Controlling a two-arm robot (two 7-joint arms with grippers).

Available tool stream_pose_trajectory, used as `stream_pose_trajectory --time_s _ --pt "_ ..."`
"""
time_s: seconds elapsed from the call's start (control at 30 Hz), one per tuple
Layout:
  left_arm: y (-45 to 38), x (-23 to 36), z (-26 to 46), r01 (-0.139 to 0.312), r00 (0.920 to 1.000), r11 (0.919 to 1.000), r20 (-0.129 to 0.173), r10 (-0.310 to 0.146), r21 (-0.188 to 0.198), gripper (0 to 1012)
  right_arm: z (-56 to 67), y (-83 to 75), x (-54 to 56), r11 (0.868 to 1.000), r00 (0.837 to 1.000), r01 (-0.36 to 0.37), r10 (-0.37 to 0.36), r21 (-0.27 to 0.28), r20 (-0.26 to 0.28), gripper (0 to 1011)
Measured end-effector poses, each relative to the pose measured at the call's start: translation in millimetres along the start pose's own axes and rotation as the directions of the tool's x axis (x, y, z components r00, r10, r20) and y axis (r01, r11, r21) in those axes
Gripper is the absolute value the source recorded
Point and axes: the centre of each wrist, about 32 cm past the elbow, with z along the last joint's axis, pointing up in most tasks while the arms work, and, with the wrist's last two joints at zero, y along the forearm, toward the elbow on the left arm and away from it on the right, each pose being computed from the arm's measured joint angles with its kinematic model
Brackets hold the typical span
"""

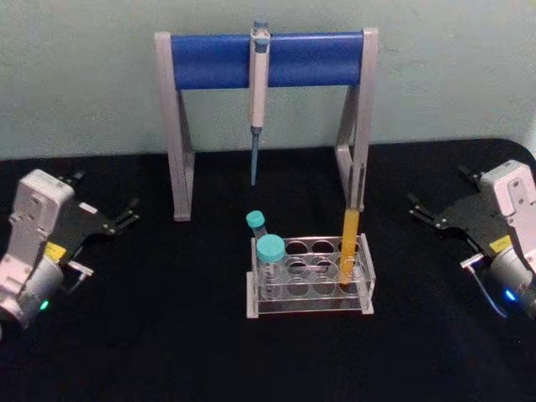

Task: Pick up the test tube from the test tube rack, shake it, then place it back into the test tube rack.

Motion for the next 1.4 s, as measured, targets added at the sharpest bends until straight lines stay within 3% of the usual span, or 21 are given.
stream_pose_trajectory --time_s 0.27,0.53,0.8,1.03,1.2,1.4 --pt "0.0 0.0 0.0 0.000 1.0000 1.0000 0.000 0.000 0.000 1001 1.0 -4.1 -2.0 1.000 0.999 -0.018 0.018 -0.002 -0.029 1000" --pt "0.0 0.0 0.0 0.000 1.0000 1.0000 0.000 0.000 0.000 1001 7.8 -16.8 -4.1 0.995 0.989 -0.096 0.096 0.001 -0.112 1000" --pt "0.0 0.0 0.0 0.000 1.0000 1.0000 0.000 0.000 0.000 1001 13.1 -28.7 -3.3 0.979 0.949 -0.204 0.203 0.021 -0.239 1000" --pt "0.0 0.0 0.0 0.000 1.0000 1.0000 0.000 0.000 0.000 1001 14.7 -28.2 -0.1 0.951 0.893 -0.303 0.305 0.058 -0.330 1000" --pt "0.0 0.0 0.0 0.000 1.0000 1.0000 0.000 0.000 0.000 1001 15.8 -21.1 4.4 0.933 0.860 -0.354 0.355 0.072 -0.368 1000" --pt "0.0 0.0 0.0 0.000 1.0000 1.0000 0.000 0.000 0.000 1002 17.4 -9.1 8.5 0.918 0.837 -0.385 0.389 0.092 -0.384 1000"
